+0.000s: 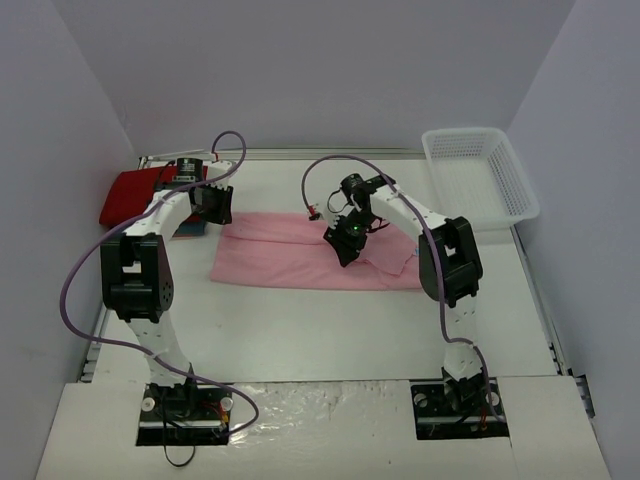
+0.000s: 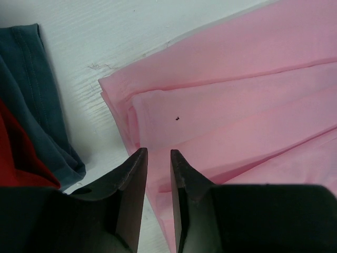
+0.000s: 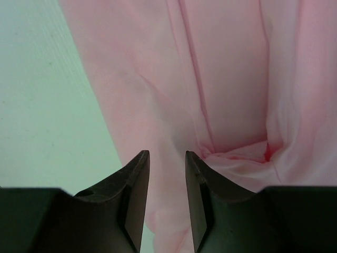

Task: Fold and stack the t-shirts
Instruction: Fold the other side of the tshirt into a rectangle

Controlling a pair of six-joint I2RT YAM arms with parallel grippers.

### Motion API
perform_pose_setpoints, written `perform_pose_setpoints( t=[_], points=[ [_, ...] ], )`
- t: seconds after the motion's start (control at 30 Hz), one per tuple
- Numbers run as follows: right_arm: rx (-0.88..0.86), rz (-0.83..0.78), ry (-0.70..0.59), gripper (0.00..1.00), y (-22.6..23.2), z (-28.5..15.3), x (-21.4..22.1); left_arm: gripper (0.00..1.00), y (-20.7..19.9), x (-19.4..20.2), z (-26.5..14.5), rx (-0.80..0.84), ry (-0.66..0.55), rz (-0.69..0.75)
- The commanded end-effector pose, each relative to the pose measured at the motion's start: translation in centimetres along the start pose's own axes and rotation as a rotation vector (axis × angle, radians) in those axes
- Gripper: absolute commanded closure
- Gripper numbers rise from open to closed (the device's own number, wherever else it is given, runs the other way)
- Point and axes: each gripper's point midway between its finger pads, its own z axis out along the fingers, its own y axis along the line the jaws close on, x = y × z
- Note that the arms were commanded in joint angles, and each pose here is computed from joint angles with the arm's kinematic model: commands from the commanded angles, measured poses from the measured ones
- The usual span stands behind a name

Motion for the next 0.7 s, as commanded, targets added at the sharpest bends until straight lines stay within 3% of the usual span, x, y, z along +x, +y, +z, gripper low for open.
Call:
perform_pose_setpoints(
  t=[0.0, 0.47, 0.67],
  points=[
    [0.030, -0.044, 0.010, 0.70, 1.7, -2.3, -0.6, 0.76, -0.3, -1.9, -2.0, 0.005, -0.056, 0.027],
    [0.117, -0.008, -0.003, 0.68, 0.3, -5.1, 0.0, 0.77, -1.6, -2.3, -0.8, 0.076, -0.030, 0.089],
    [0.134, 0.049, -0.032, 0.68, -0.7, -6.8, 1.4, 0.76, 0.1, -2.3, 1.3, 0.046, 0.003, 0.092]
  ],
)
